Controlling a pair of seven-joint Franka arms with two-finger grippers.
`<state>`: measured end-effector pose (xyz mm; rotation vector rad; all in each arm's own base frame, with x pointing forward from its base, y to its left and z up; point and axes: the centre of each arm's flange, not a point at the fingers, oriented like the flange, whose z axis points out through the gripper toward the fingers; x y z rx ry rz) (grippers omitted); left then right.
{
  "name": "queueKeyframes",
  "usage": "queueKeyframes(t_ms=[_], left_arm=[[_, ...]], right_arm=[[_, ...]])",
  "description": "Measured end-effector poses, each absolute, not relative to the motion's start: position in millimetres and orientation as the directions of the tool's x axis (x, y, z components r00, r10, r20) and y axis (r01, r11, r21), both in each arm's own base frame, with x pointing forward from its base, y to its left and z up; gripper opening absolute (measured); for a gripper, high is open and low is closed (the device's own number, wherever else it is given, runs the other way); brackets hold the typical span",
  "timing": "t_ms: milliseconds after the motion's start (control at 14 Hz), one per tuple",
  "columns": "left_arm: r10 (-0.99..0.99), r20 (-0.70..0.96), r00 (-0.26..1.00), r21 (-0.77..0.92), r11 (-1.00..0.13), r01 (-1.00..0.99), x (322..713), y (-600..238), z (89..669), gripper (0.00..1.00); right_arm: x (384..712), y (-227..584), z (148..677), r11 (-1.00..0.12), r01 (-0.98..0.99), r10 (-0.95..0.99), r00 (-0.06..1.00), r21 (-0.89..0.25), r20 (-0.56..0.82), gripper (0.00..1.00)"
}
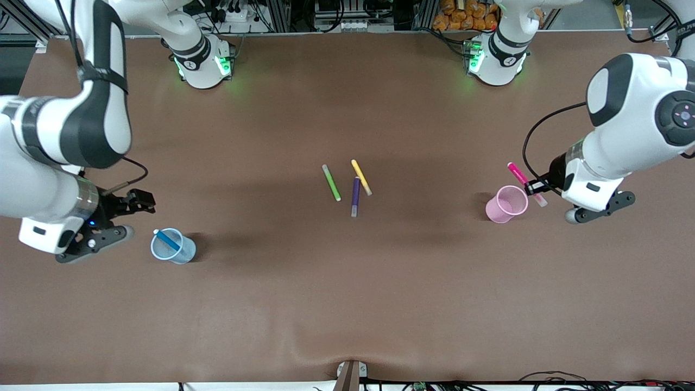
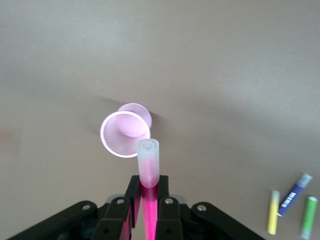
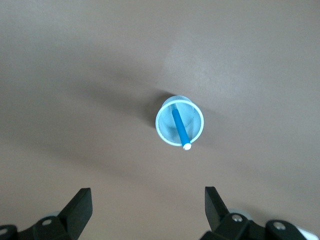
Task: Place pink and blue markers in matching cups
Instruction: 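Drop the blue marker into the blue cup while the left gripper nears pink cup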
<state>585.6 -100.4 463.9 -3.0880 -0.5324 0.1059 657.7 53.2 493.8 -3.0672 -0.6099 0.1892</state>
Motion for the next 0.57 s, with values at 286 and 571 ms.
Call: queueKeyframes(t_ms=[286, 571], left_arm=[[0.296, -0.017, 0.955, -0.063, -0.954, 0.294, 575, -89, 441, 0.18], [0.257, 0.021, 0.966, -0.064, -0.964, 0.258, 572, -71, 415, 0.18]], right_arm=[[646, 45, 510, -0.950, 0.307, 0.311, 0.943, -0.056, -0.119, 1.00], [636, 7, 531, -0.956, 0.263, 0.276, 0.956, -0.131, -0.097, 1.00]])
